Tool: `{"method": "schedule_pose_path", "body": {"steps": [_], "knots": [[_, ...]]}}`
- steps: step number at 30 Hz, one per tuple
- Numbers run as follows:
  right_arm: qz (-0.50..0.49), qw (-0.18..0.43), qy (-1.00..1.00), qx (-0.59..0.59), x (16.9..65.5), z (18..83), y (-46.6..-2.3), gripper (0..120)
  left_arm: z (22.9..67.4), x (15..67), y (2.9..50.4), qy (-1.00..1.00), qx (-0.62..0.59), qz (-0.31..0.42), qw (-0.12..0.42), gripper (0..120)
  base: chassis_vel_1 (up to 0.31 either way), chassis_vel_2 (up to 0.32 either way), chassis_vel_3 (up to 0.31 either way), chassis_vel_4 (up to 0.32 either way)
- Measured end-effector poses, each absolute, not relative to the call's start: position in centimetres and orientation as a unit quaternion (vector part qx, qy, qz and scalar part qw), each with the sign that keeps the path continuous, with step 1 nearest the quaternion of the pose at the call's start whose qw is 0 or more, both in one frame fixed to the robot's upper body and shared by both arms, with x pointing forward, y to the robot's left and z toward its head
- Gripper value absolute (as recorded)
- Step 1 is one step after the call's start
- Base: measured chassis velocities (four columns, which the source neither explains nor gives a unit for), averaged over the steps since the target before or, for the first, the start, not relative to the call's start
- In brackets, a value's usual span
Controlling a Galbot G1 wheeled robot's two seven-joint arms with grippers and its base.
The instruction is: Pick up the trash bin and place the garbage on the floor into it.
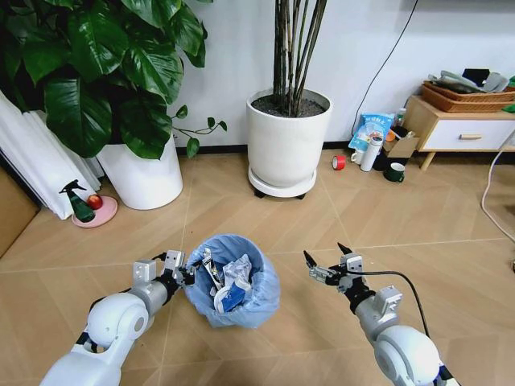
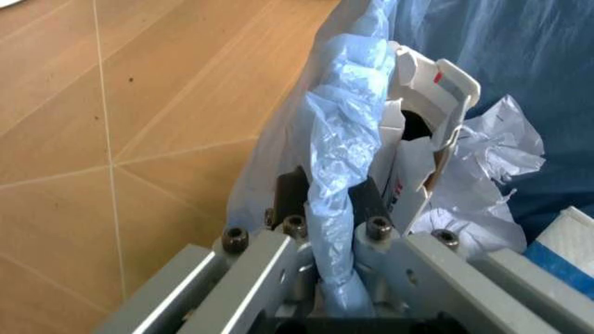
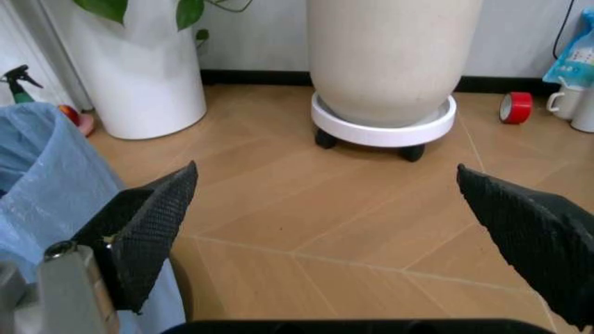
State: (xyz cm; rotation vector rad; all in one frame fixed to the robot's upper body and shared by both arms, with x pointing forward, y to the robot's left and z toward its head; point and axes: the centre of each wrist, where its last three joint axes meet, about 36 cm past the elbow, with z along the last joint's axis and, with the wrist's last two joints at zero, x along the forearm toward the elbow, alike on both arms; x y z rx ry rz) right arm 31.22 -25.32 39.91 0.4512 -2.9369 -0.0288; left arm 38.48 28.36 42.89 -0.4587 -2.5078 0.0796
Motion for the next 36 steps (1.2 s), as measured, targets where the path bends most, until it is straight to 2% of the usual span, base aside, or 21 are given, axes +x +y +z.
{"method": "schedule_pose_path", "body": {"steps": [36], "knots": [[0.006,0.086,-0.983,0.160,29.9,39.5,-24.7,100,42.6,38.2,28.0,-0.939,-0.175,0.032,0.293,0,0.097,-0.099,-0.099,0.096]]}}
